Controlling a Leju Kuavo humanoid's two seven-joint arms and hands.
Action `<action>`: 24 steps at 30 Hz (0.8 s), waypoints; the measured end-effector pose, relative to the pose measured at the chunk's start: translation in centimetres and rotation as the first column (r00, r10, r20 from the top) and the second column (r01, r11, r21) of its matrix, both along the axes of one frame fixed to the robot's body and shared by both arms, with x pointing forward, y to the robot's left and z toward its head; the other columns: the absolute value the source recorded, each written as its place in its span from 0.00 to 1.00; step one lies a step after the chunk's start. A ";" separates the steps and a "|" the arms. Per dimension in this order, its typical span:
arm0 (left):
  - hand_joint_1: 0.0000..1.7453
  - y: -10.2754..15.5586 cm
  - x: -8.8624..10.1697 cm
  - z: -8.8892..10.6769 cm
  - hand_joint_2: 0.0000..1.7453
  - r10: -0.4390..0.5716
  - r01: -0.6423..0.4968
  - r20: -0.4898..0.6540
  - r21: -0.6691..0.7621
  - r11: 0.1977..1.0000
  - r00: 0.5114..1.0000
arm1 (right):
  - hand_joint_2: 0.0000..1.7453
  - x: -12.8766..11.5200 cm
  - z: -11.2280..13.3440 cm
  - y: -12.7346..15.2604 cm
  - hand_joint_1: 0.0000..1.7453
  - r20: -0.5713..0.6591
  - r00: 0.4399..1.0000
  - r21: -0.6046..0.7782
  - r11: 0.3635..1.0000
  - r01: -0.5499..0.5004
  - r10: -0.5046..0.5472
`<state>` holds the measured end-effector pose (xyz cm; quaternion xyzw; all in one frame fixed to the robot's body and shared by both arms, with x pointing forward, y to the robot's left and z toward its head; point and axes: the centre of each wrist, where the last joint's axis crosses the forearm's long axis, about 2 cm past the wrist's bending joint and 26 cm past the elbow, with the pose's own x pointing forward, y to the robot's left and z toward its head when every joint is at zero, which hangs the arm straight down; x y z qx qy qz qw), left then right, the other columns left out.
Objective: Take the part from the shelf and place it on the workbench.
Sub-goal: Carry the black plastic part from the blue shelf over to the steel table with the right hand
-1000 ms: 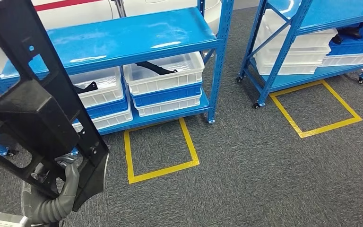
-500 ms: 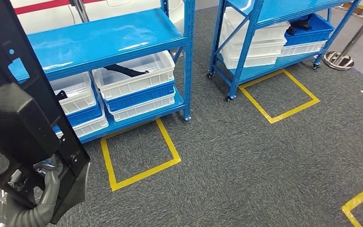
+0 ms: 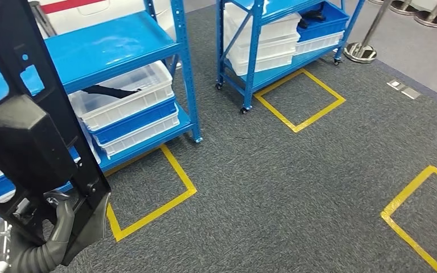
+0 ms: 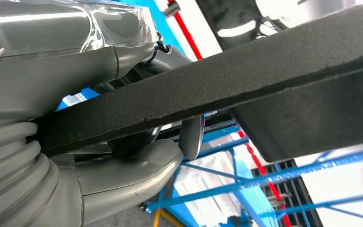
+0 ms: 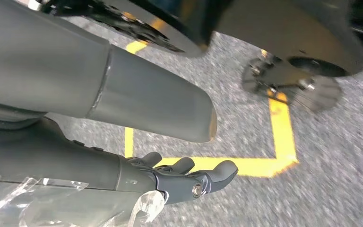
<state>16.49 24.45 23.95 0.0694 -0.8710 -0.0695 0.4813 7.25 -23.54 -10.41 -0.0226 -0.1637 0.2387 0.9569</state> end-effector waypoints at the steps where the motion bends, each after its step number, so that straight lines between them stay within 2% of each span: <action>1: 1.00 0.0 0.0 0.0 1.00 0.002 -0.002 0.008 0.002 1.000 1.000 | 0.00 0.0 0.0 0.0 0.00 -0.011 1.000 0.003 1.000 -0.006 0.006; 5: 1.00 -0.3 0.0 -0.4 1.00 0.006 -0.006 0.020 0.008 1.000 1.000 | 0.00 0.0 0.0 -0.1 0.00 -0.036 0.999 0.000 1.000 -0.024 0.024; 9: 1.00 -0.5 0.0 -0.7 1.00 0.002 -0.002 0.020 0.010 1.000 1.000 | 0.00 -0.1 0.0 -0.1 0.00 0.001 1.000 -0.004 1.000 -0.026 0.026; 24: 1.00 -1.3 0.2 -0.3 1.00 -0.055 0.055 0.018 0.002 0.998 0.998 | 0.00 -0.1 0.0 0.0 0.00 -0.001 1.000 -0.016 1.000 -0.024 0.024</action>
